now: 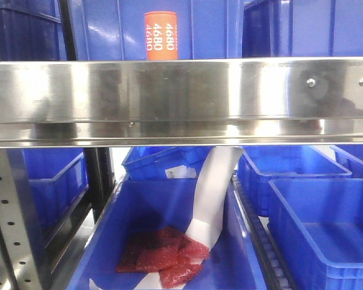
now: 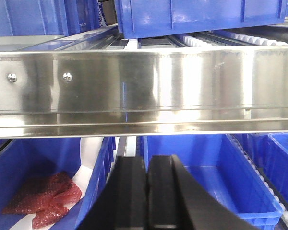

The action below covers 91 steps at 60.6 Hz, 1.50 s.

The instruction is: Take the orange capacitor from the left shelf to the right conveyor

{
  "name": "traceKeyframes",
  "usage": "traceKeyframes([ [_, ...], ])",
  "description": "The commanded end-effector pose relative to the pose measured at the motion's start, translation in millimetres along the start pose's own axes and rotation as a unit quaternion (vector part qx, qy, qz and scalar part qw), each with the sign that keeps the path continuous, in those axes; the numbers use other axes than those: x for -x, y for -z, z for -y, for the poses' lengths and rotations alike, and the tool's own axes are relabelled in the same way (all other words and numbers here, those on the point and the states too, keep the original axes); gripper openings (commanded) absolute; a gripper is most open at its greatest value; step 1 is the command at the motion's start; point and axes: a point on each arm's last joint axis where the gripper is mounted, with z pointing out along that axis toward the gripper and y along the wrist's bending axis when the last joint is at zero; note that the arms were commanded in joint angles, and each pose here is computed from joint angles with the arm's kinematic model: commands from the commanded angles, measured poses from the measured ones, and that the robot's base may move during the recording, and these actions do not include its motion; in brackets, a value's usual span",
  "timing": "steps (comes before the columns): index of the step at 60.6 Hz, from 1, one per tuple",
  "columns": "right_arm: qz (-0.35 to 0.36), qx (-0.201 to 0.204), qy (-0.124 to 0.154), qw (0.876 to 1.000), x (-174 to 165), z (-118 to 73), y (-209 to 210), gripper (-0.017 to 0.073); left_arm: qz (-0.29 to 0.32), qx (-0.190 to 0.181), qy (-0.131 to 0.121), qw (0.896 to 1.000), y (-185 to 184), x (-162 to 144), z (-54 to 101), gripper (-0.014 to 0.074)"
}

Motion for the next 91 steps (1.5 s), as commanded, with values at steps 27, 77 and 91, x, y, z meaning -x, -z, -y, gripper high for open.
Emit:
traceKeyframes([
  [27, 0.055, 0.003, 0.004, 0.998, 10.4, -0.8, 1.8, 0.0054, 0.051, 0.002, 0.002, 0.999, 1.5, 10.2, -0.3, -0.0127],
  [77, 0.134, 0.011, 0.003, 0.991, 36.2, -3.2, 7.8, 0.0054, 0.051, 0.002, 0.002, 0.999, 1.5, 10.2, -0.3, -0.0127],
  [91, 0.116, 0.01, 0.002, 0.993, 100.3, -8.1, 16.1, 0.0059, 0.051, 0.002, 0.002, 0.999, 1.5, 10.2, -0.3, -0.0127],
])
